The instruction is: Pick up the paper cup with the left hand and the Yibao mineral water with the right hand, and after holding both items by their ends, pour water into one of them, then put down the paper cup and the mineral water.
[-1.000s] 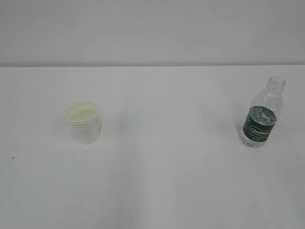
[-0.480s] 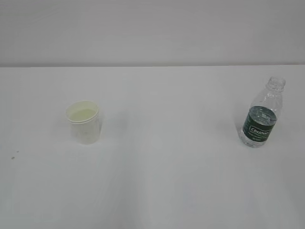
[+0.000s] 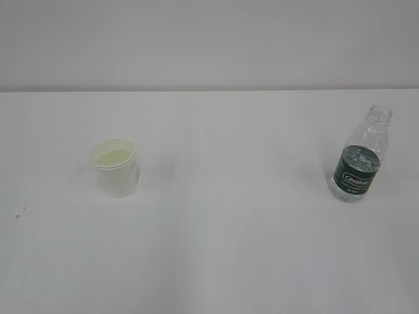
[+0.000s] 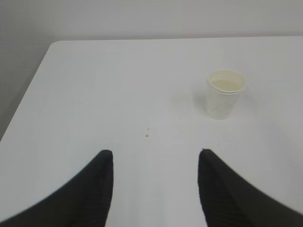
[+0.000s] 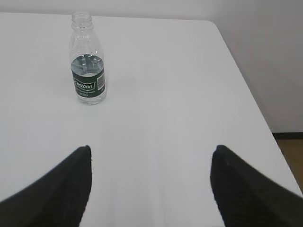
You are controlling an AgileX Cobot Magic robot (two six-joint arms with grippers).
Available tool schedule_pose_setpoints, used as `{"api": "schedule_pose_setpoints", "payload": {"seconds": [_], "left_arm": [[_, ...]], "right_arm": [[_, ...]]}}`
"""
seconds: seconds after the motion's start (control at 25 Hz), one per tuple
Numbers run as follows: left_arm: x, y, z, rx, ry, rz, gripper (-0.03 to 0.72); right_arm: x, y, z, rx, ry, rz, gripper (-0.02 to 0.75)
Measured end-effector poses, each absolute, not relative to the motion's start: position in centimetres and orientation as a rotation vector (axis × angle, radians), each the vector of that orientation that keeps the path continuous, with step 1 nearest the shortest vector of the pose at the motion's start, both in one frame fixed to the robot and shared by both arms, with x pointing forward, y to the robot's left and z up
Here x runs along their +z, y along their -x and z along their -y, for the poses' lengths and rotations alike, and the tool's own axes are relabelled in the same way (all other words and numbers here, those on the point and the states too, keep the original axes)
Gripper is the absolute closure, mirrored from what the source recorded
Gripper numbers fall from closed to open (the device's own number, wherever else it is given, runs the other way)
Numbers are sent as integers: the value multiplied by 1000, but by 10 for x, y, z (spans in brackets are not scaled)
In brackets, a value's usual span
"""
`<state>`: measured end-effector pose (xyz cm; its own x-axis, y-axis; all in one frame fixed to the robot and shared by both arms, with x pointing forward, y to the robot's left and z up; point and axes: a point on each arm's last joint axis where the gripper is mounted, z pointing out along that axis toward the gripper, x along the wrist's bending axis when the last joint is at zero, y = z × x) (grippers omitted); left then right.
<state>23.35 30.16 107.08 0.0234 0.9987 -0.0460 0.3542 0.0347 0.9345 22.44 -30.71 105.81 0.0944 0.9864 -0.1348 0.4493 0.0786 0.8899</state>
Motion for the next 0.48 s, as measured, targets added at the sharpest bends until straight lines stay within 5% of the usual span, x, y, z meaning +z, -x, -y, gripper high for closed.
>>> {"api": "schedule_pose_setpoints", "payload": {"seconds": [0.48], "left_arm": [[1071, -234, -302, 962, -1452, -1464, 285]], "right_arm": [[1057, -224, 307, 774, -1512, -1495, 148]]}}
